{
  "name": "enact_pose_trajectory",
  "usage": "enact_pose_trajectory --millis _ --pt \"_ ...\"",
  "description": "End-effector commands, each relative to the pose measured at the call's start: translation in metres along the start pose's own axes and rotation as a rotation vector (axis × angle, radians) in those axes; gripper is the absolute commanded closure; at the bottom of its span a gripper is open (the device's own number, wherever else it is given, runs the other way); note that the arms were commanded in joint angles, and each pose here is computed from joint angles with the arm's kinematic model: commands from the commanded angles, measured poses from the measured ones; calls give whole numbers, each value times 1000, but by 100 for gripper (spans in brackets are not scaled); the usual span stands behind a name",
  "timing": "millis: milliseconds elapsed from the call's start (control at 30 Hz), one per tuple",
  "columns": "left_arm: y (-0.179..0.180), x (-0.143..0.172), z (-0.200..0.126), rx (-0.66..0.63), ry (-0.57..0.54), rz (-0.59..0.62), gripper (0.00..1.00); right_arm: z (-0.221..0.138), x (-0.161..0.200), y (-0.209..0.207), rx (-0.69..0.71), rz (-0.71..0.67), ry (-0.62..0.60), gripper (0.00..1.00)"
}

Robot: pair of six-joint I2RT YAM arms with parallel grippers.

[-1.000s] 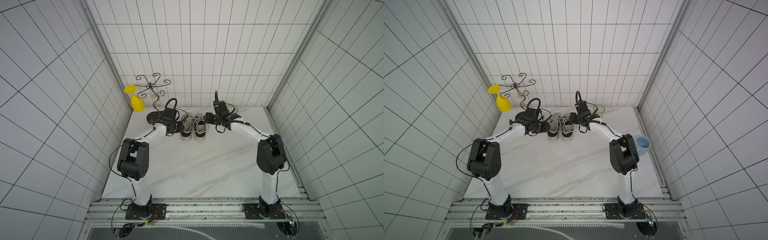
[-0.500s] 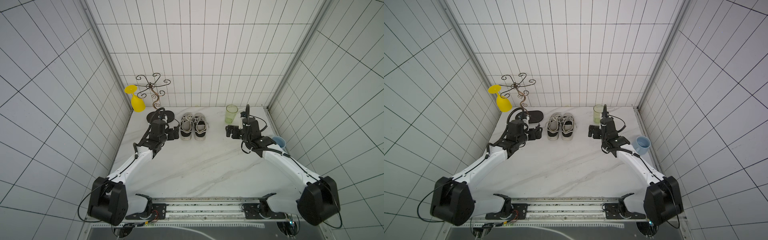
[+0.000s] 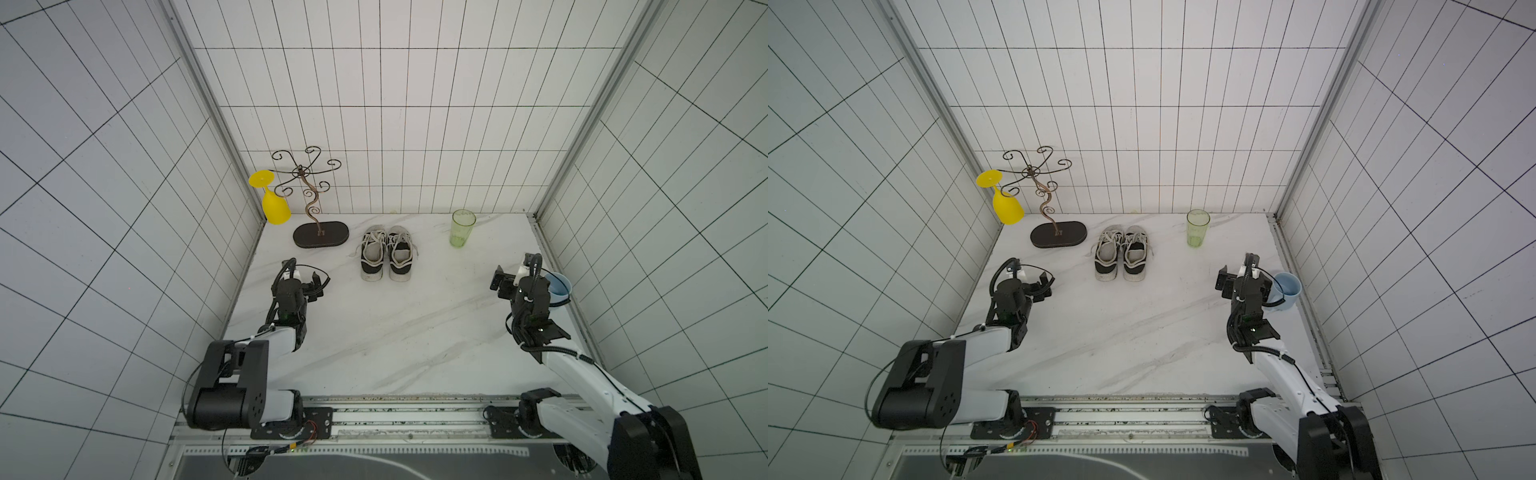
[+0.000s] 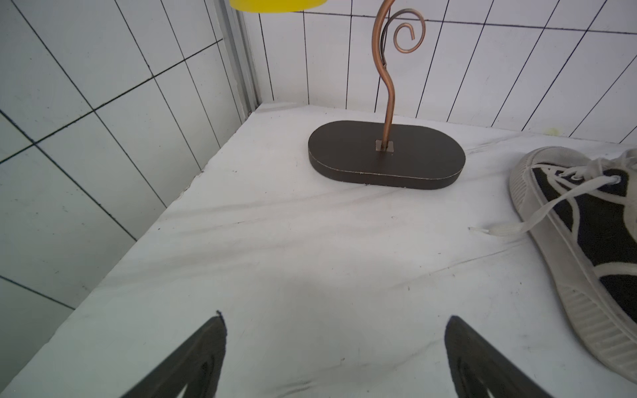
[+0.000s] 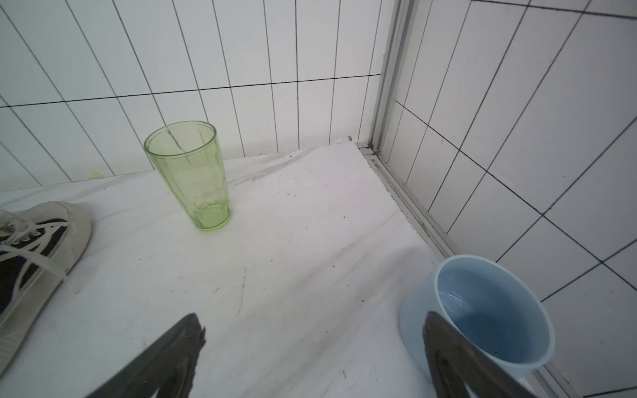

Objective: Insert the insole into the shoe
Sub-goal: Reset both arms

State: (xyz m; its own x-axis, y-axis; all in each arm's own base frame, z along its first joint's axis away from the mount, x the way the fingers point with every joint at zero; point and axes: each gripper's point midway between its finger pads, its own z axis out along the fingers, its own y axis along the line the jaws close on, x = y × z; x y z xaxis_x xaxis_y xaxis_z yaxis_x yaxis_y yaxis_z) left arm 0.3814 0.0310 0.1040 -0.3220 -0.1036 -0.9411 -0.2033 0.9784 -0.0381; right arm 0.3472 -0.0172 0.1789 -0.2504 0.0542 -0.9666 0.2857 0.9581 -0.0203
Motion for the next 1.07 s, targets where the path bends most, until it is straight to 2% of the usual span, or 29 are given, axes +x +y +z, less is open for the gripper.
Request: enact_pose_trajectory --millis 0,33,67,133,200,300,333,367,433,500,567,600,667,1033 --pt "-20 -38 -4 110 -187 -1 3 9 16 -19 62 15 -54 1" --pt "-25 -32 -3 130 -167 22 3 11 20 -23 81 22 -58 1" --pt "-25 -27 -1 96 -176 27 3 13 23 -27 93 21 -69 1" --pt "-25 -29 0 43 -240 49 3 17 23 -30 95 35 -99 1" --pt "-30 -21 8 8 -126 82 3 22 22 -28 57 62 -143 1" --pt "-31 -29 0 13 -233 75 2 48 24 -10 -9 -32 -114 1" --pt "-30 -28 1 10 -223 77 2 59 32 -6 -40 -40 -78 1" --pt "-30 -26 2 7 -200 75 2 63 33 -3 -57 -39 -99 1" --pt "-29 -23 6 -4 -149 75 2 53 39 -4 -121 -24 -93 1" --pt "-30 -25 6 -2 -161 73 2 35 31 -6 -146 -7 -229 1" --pt "-30 -26 5 -1 -176 73 2 45 41 -5 -143 -21 -135 1" --pt "-30 -26 4 0 -176 73 2 45 36 -4 -148 -15 -174 1" --pt "-29 -24 5 -2 -164 75 2 50 41 -2 -149 -30 -113 1" --pt "-29 -24 6 -4 -156 73 2 48 39 -1 -161 -32 -139 1"
